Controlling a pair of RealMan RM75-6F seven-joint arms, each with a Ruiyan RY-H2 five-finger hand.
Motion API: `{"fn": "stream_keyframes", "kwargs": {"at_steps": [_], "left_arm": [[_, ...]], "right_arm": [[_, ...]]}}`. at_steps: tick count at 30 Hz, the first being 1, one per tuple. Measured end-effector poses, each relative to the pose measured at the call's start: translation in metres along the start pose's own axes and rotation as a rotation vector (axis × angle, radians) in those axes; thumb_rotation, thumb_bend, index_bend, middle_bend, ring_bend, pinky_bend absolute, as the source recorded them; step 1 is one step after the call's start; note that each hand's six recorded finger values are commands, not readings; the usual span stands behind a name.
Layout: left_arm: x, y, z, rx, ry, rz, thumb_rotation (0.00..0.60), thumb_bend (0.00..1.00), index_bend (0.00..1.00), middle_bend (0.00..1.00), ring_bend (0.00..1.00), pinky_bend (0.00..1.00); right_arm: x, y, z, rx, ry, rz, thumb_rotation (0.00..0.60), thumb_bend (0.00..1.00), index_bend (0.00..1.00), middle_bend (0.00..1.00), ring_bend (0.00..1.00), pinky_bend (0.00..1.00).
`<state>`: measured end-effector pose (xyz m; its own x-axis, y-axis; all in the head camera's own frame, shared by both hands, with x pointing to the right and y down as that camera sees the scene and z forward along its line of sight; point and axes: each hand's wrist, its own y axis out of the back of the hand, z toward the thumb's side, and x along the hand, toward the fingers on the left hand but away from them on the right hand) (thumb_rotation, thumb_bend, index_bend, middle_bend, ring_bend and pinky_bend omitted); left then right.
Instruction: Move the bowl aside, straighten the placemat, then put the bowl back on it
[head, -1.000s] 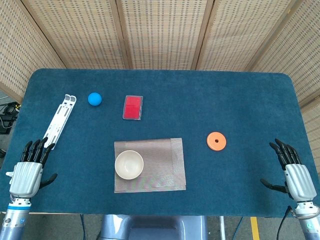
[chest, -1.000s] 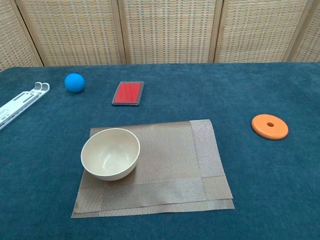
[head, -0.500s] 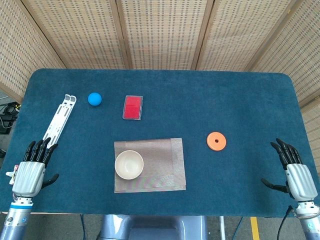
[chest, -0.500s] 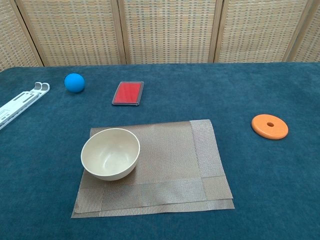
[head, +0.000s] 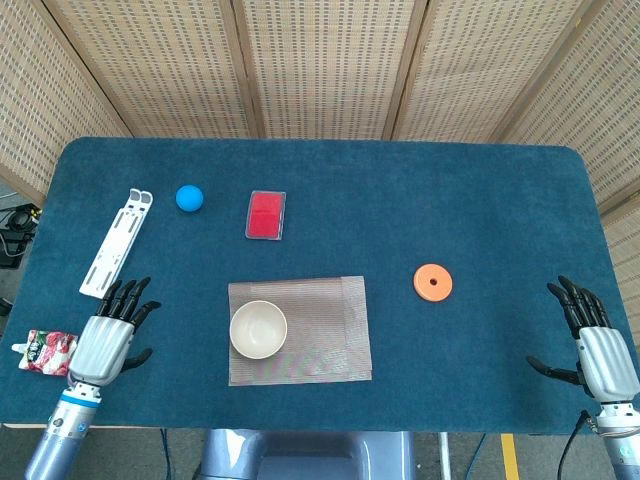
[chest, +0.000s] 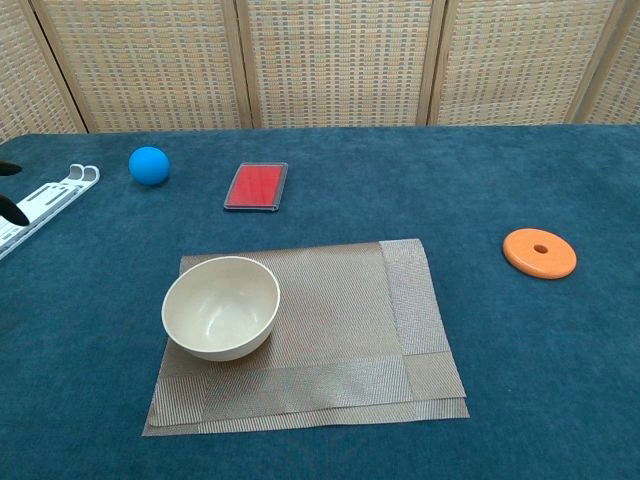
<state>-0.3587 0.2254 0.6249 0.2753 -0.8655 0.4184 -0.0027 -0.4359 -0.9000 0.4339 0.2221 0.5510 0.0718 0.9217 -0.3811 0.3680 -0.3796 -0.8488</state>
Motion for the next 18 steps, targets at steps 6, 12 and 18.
{"fn": "stream_keyframes", "kwargs": {"at_steps": [6,12,18], "left_arm": [[0.019,-0.014,0.033,0.013,-0.096,-0.034,0.6,0.18,0.37,0.0,0.0,0.0],[0.037,-0.026,0.074,0.042,-0.194,-0.066,0.6,0.22,0.38,0.0,0.0,0.0],[0.047,-0.034,0.104,0.049,-0.252,-0.086,0.6,0.23,0.37,0.0,0.0,0.0]], "right_arm": [[0.0,0.002,-0.001,-0.014,-0.002,-0.003,0.6,0.15,0.1,0.0,0.0,0.0],[0.0,0.006,-0.004,-0.03,-0.009,-0.01,0.6,0.15,0.1,0.0,0.0,0.0],[0.0,0.011,-0.006,-0.046,-0.01,-0.018,0.6,0.15,0.1,0.0,0.0,0.0]]}}
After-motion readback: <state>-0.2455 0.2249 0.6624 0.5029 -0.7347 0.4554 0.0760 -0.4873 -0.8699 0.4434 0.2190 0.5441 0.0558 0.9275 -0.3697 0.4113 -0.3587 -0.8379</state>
